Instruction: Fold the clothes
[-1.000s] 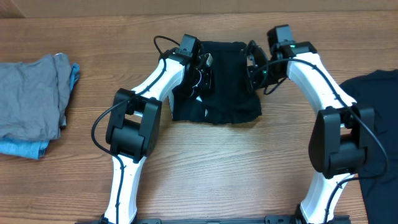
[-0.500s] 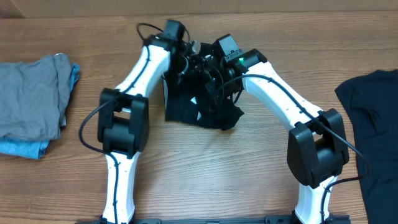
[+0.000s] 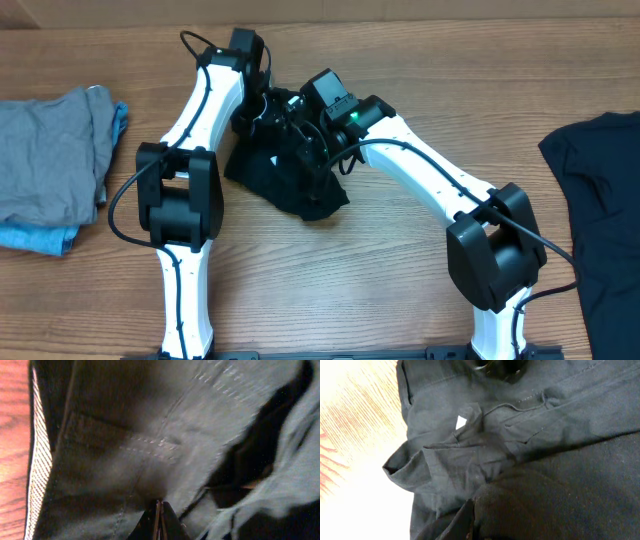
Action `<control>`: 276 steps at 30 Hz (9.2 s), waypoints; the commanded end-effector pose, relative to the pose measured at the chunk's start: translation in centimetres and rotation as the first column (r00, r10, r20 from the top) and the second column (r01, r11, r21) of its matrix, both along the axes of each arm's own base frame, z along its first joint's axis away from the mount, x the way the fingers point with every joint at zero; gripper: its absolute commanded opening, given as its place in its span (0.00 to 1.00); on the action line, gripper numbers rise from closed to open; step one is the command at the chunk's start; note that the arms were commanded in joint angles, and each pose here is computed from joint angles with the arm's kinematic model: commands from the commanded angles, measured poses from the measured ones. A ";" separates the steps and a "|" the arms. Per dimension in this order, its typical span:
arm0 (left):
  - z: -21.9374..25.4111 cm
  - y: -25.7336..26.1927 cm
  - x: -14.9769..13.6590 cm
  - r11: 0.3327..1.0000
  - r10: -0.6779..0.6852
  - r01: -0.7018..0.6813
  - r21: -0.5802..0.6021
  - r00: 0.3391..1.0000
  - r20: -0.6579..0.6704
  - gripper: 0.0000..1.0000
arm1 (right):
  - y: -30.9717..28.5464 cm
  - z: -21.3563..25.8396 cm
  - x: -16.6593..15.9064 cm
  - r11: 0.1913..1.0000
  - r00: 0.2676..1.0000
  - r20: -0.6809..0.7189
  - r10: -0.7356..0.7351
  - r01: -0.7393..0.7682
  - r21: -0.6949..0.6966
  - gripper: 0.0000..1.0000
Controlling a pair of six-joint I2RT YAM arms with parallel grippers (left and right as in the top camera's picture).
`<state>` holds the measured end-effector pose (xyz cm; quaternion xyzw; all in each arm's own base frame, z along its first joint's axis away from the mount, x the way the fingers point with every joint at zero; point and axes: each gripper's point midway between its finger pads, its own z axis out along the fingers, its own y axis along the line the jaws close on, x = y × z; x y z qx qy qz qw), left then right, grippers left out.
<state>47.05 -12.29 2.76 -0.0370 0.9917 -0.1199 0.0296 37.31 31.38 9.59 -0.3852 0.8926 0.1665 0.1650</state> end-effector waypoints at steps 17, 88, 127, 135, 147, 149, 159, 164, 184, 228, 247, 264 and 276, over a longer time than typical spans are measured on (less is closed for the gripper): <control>-0.7 6.5 -0.3 0.972 0.033 -0.032 0.233 0.999 0.000 0.04 | -6.1 -0.8 1.9 0.984 0.994 -0.020 -0.110 0.106 -0.141 0.04; 9.9 2.1 2.4 0.970 -0.171 0.197 -0.140 0.969 0.180 0.84 | 4.9 -8.7 -6.6 0.868 0.941 -0.078 0.330 -0.335 -0.367 0.49; 1.4 11.1 -1.7 0.968 0.242 -0.232 0.091 0.963 -0.120 1.00 | 1.9 -4.0 -4.8 0.984 0.997 -0.079 -0.025 0.011 -0.176 0.69; 1.4 11.2 -1.6 0.968 0.242 -0.233 0.090 0.964 -0.113 1.00 | 3.7 -4.3 -6.9 0.974 0.997 -0.039 0.072 -0.078 -0.214 0.70; 1.4 11.1 -1.6 0.969 0.241 -0.232 0.084 0.964 -0.115 0.91 | 2.3 -5.8 -4.0 0.952 0.995 0.101 0.000 0.031 -0.306 0.50; 2.4 10.7 -1.3 0.979 0.200 -0.197 0.045 0.974 -0.102 0.77 | 2.0 -5.9 -4.0 0.947 0.995 0.100 -0.005 0.037 -0.320 0.33; 6.9 9.8 -2.3 0.976 0.205 -0.213 -0.044 0.967 -0.150 0.76 | 2.9 -5.6 -3.7 0.960 0.989 0.091 -0.113 0.132 -0.248 0.11; 7.0 6.9 -4.9 0.987 0.110 -0.134 -0.083 0.962 -0.248 0.56 | 3.4 -5.4 -3.3 0.964 0.988 0.106 -0.116 0.138 -0.228 0.04; -2.1 5.2 -8.8 0.995 0.081 -0.094 -0.018 0.928 -0.363 0.12 | -16.8 7.8 6.8 0.768 0.763 0.195 -0.616 0.637 -0.066 0.04; -2.4 5.5 -7.6 0.998 0.047 -0.054 -0.016 0.952 -0.304 0.34 | -29.5 2.5 18.0 0.794 0.771 0.205 -0.603 0.556 0.244 0.58; -2.5 5.5 -7.3 0.999 0.039 -0.046 -0.019 0.957 -0.287 0.41 | -32.0 -1.3 8.8 0.903 0.903 -0.027 -0.428 0.429 0.026 0.75; -2.6 5.5 -7.0 0.999 0.039 -0.046 -0.021 0.960 -0.276 0.46 | -30.2 -5.4 8.3 0.933 0.934 -0.126 -0.335 0.348 0.097 0.74; -2.6 5.8 -7.1 0.999 0.043 -0.045 -0.003 0.959 -0.279 0.47 | -33.5 -3.7 5.9 0.902 0.876 -0.218 -0.430 0.425 -0.074 0.04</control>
